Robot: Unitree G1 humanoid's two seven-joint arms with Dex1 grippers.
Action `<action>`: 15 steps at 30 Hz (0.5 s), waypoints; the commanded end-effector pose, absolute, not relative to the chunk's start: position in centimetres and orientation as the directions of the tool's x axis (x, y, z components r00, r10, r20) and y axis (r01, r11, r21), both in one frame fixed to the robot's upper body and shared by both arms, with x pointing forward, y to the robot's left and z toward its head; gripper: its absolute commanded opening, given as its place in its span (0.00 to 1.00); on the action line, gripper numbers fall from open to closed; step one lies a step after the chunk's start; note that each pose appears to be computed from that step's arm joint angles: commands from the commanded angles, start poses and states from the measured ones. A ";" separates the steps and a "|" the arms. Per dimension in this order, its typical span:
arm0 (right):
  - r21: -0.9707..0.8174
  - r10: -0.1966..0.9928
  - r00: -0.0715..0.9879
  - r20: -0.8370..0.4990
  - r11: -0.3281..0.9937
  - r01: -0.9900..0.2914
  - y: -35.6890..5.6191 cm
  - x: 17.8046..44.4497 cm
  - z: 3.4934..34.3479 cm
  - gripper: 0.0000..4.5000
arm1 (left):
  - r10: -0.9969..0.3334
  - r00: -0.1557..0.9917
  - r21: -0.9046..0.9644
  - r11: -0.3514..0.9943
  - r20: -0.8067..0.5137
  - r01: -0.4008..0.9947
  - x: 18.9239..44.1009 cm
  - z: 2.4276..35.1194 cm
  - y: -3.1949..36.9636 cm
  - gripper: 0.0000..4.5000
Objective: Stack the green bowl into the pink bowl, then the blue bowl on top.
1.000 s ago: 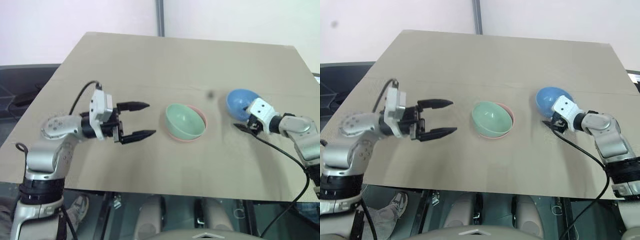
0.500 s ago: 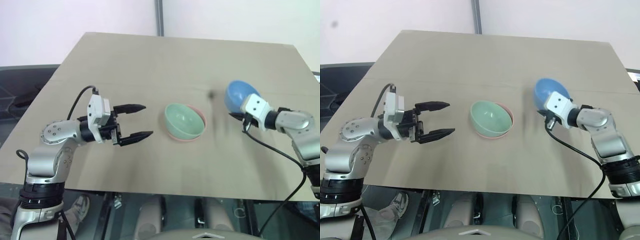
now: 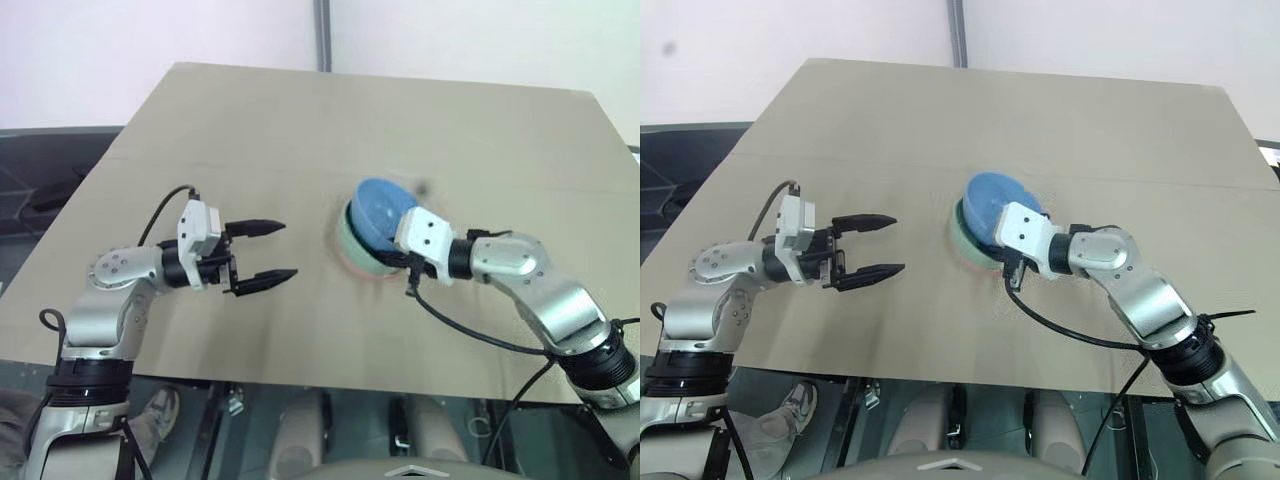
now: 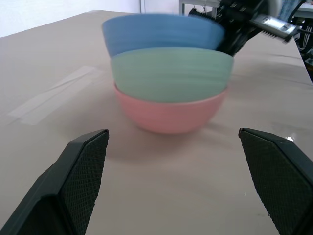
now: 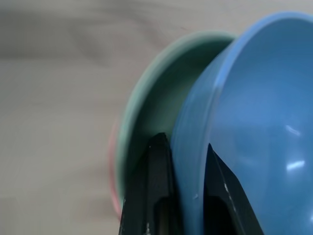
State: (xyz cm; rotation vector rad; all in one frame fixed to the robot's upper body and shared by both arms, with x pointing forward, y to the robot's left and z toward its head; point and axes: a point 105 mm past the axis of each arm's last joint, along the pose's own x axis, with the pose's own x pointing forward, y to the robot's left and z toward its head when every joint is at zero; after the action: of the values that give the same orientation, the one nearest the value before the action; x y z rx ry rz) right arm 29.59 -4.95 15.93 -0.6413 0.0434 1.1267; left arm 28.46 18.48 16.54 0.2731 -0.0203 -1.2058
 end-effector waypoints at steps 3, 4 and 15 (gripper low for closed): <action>-0.483 0.827 0.483 -0.287 0.310 -0.819 -5.3 29.7 17.3 0.62 | -0.918 0.376 0.259 0.335 -0.127 0.906 28.2 17.4 18.7 1.00; -0.484 0.832 0.484 -0.272 0.317 -0.816 -5.3 29.5 17.8 0.72 | -0.917 0.380 0.257 0.340 -0.126 0.905 28.2 17.4 18.7 1.00; -0.425 0.903 0.405 -0.142 0.313 -0.849 -4.8 26.5 21.6 0.88 | -0.917 0.386 0.257 0.351 -0.101 0.900 28.6 17.2 18.1 1.00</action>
State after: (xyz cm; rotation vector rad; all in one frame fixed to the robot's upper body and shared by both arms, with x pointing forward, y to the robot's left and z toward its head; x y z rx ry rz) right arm 27.17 -4.74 20.23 -0.4834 -0.0744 1.1639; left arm 28.68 18.45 16.35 0.2585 -0.0250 -1.1660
